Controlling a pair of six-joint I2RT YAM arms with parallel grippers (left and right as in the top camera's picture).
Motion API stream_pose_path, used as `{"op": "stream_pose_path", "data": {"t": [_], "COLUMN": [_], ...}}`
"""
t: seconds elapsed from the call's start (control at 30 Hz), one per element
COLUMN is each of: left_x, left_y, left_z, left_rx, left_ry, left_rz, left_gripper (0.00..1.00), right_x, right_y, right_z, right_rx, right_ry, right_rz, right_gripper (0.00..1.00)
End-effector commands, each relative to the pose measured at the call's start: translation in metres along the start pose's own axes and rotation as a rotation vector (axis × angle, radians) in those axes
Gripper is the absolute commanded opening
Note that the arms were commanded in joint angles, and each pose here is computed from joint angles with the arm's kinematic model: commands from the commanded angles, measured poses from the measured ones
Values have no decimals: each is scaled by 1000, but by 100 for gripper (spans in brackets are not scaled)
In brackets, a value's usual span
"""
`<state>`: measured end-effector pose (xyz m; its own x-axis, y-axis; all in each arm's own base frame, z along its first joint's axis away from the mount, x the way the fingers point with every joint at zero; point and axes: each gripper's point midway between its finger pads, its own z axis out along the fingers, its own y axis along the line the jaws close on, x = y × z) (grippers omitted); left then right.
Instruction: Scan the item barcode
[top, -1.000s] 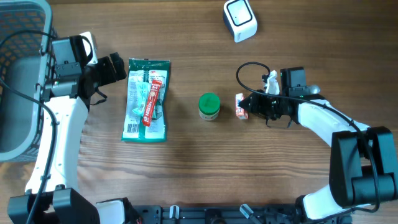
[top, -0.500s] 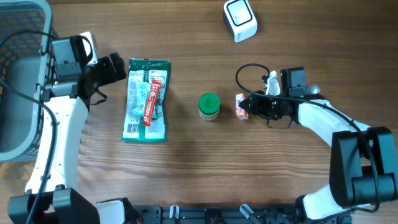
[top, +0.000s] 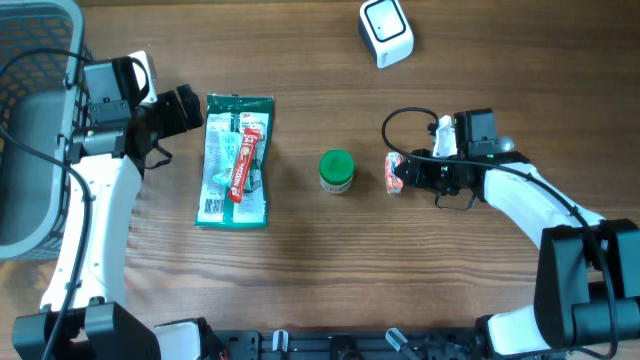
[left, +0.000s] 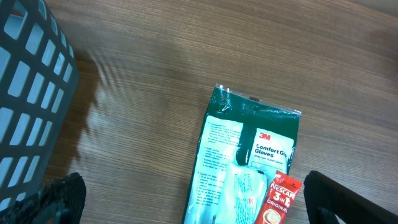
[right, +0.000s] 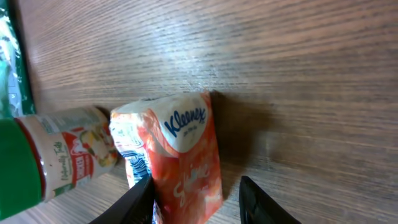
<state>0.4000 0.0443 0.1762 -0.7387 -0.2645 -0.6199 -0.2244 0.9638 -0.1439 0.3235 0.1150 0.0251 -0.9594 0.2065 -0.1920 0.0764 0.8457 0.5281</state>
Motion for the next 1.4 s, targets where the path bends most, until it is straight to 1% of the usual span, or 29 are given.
{"op": "stream_pose_path", "data": {"t": [0.0, 0.1, 0.27, 0.4, 0.47, 0.63, 0.73, 0.77, 0.8, 0.83, 0.93, 1.1, 1.13, 1.2, 1.3, 1.37], "left_x": [-9, -9, -9, -9, -9, -9, -9, -9, -9, -9, -9, -9, -9, -9, -9, -9], "left_y": [-2, -2, -2, -2, -2, -2, -2, -2, -2, -2, -2, -2, -2, -2, -2, -2], "left_z": [-8, -8, -8, -8, -8, -8, -8, -8, -8, -8, -8, -8, -8, -8, -8, -8], "left_rx": [11, 11, 11, 11, 11, 11, 11, 11, 11, 11, 11, 11, 11, 11, 11, 11], "left_ry": [-31, -31, -31, -31, -31, -31, -31, -31, -31, -31, -31, -31, -31, -31, -31, -31], "left_rz": [15, 15, 15, 15, 15, 15, 15, 15, 15, 15, 15, 15, 15, 15, 15, 15], "left_gripper": [100, 100, 100, 100, 100, 100, 100, 100, 100, 100, 100, 100, 100, 100, 100, 100], "right_x": [-17, -32, -44, -44, -43, -43, -35, -32, -29, -27, -25, -25, -24, -23, -24, -20], "right_y": [7, 28, 56, 74, 92, 130, 138, 136, 137, 139, 144, 141, 140, 133, 108, 93], "right_z": [-17, -42, -79, -96, -109, -145, -142, -138, -136, -132, -126, -121, -119, -113, -101, -89], "right_rx": [22, 0, -14, 47, 65, 161, 193, 214, 218, 213, 182, 189, 193, 216, 320, 372], "right_ry": [-46, -99, -175, -191, -178, -210, -202, -192, -181, -169, -151, -135, -129, -113, -112, -87], "right_rz": [-46, -110, -161, -209, -236, -325, -363, -366, -375, -386, -390, -385, -379, -343, -259, -211], "right_gripper": [44, 48, 48, 49, 49, 50, 53, 66, 98, 100, 100, 99, 95, 89, 81, 78]}}
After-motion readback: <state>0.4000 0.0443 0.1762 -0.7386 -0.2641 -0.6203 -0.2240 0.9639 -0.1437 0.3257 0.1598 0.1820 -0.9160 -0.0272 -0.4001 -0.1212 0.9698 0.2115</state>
